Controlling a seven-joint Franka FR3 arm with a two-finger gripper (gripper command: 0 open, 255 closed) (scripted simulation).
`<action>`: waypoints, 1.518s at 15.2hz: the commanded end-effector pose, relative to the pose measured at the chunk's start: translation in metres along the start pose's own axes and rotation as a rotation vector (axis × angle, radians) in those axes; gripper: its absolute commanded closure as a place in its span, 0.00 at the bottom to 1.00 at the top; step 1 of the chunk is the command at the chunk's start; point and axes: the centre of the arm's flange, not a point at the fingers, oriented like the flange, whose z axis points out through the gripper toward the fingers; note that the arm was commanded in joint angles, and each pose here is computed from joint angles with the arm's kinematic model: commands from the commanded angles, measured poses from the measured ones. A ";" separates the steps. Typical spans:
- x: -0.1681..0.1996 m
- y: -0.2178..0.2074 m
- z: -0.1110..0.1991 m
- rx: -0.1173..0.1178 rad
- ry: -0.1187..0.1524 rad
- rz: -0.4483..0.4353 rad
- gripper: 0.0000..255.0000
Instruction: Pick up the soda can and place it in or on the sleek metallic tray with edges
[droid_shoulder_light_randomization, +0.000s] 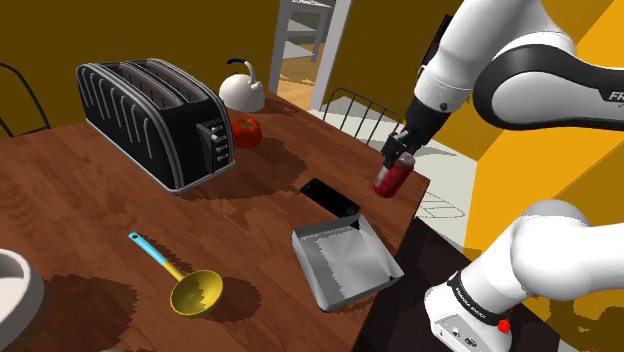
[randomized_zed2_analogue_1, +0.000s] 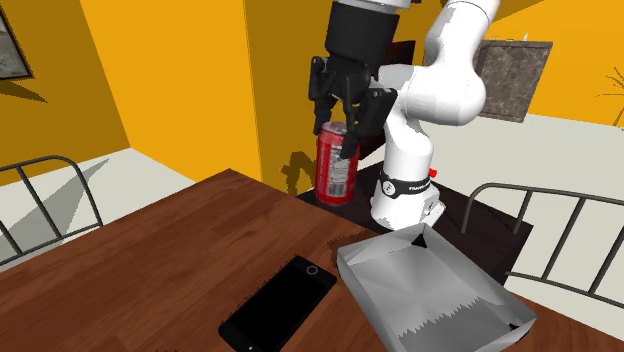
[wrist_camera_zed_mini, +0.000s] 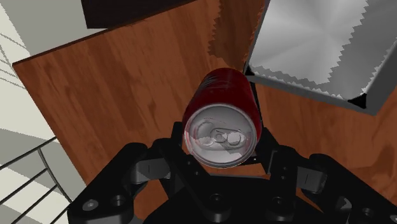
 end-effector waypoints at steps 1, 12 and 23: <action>-0.011 -0.022 -0.008 0.000 0.000 0.002 1.00; -0.064 -0.138 -0.041 0.000 0.000 0.002 1.00; -0.070 -0.147 0.016 0.000 0.000 0.002 1.00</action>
